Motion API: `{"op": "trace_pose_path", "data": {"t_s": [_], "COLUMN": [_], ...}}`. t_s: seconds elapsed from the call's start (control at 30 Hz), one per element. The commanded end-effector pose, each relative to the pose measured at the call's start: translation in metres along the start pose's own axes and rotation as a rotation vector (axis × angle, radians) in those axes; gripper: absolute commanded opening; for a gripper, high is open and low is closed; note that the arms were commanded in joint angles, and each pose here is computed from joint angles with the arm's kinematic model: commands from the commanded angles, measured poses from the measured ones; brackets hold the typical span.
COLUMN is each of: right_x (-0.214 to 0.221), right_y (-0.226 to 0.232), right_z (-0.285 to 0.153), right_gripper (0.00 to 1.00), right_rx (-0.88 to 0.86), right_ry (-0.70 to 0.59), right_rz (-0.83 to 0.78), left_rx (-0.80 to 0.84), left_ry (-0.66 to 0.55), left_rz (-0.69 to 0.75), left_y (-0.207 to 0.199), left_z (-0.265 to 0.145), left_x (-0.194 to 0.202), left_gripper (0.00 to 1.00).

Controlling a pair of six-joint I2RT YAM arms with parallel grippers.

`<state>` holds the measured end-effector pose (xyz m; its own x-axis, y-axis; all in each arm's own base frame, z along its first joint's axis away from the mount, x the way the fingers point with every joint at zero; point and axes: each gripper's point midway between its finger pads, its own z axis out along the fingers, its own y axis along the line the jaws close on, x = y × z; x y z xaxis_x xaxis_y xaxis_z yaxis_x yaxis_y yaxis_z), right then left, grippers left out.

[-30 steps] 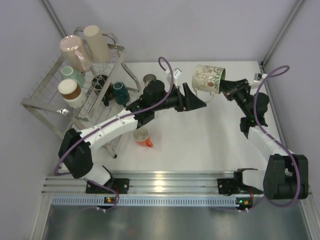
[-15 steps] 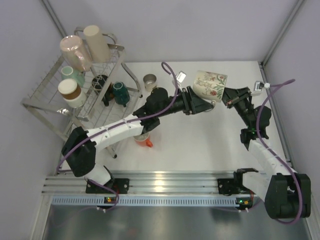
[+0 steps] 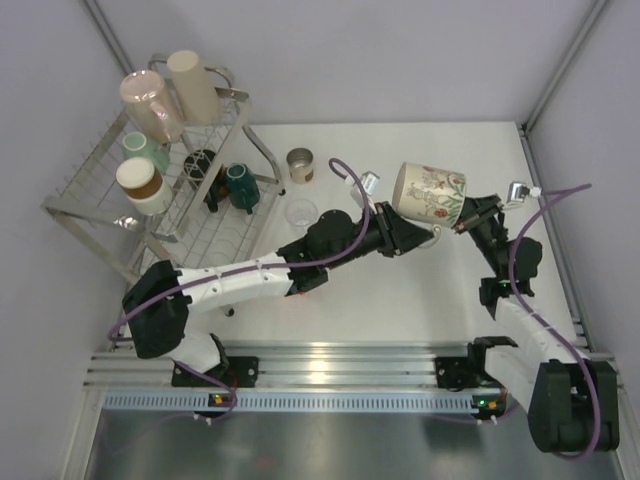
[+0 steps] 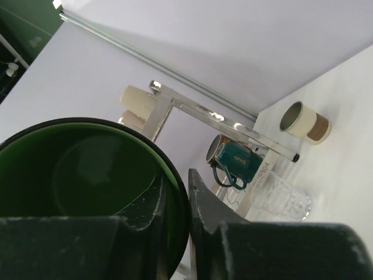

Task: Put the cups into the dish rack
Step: Pass the cup from the right arm to the left

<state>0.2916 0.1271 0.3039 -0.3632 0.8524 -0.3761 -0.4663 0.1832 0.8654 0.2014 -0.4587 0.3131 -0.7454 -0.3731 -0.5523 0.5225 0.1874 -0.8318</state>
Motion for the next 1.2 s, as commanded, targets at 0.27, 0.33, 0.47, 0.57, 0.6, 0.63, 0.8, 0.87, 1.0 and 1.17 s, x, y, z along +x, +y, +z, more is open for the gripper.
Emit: {"op": "trace_pose_path", "data": {"t_s": [0.27,0.33,0.47,0.57,0.6,0.63,0.8,0.87,1.0,1.17], "right_x": [0.014,0.011,0.008,0.007,0.008,0.008,0.008,0.005,0.003,0.002], "right_y": [-0.030,-0.038,-0.048,-0.055,-0.057,-0.057,-0.067,-0.071,-0.070,-0.069], "right_z": [-0.020,-0.023,-0.029,-0.033,-0.034,-0.035,-0.042,-0.046,-0.051,-0.052], "right_gripper": [0.38,0.40,0.43,0.43,0.43,0.43,0.43,0.43,0.43,0.43], "right_rx": [0.042,0.082,0.136,0.164,0.168,0.166,0.244,0.278,0.312,0.324], "right_ry": [0.112,0.107,0.104,0.104,0.106,0.112,0.137,0.124,0.123,0.130], "right_rz": [-0.163,-0.188,-0.211,-0.220,-0.223,-0.224,-0.240,-0.255,-0.291,-0.299], "left_rx": [-0.140,-0.165,-0.207,-0.233,-0.243,-0.247,-0.388,-0.450,-0.676,-0.839], "left_ry": [-0.334,-0.363,-0.414,-0.443,-0.446,-0.447,-0.466,-0.484,-0.569,-0.611], "left_rz": [0.155,0.174,0.175,0.179,0.194,0.204,0.256,0.277,0.308,0.276], "left_y": [0.010,0.013,0.018,0.022,0.024,0.025,0.049,0.057,0.096,0.109], "left_z": [-0.003,-0.004,-0.007,-0.010,-0.010,-0.011,-0.019,-0.024,-0.048,-0.056], "left_x": [-0.040,-0.046,-0.057,-0.062,-0.063,-0.064,-0.069,-0.074,-0.084,-0.092], "left_gripper": [0.00,0.00,0.00,0.00,0.00,0.00,0.00,0.00,0.00,0.00]}}
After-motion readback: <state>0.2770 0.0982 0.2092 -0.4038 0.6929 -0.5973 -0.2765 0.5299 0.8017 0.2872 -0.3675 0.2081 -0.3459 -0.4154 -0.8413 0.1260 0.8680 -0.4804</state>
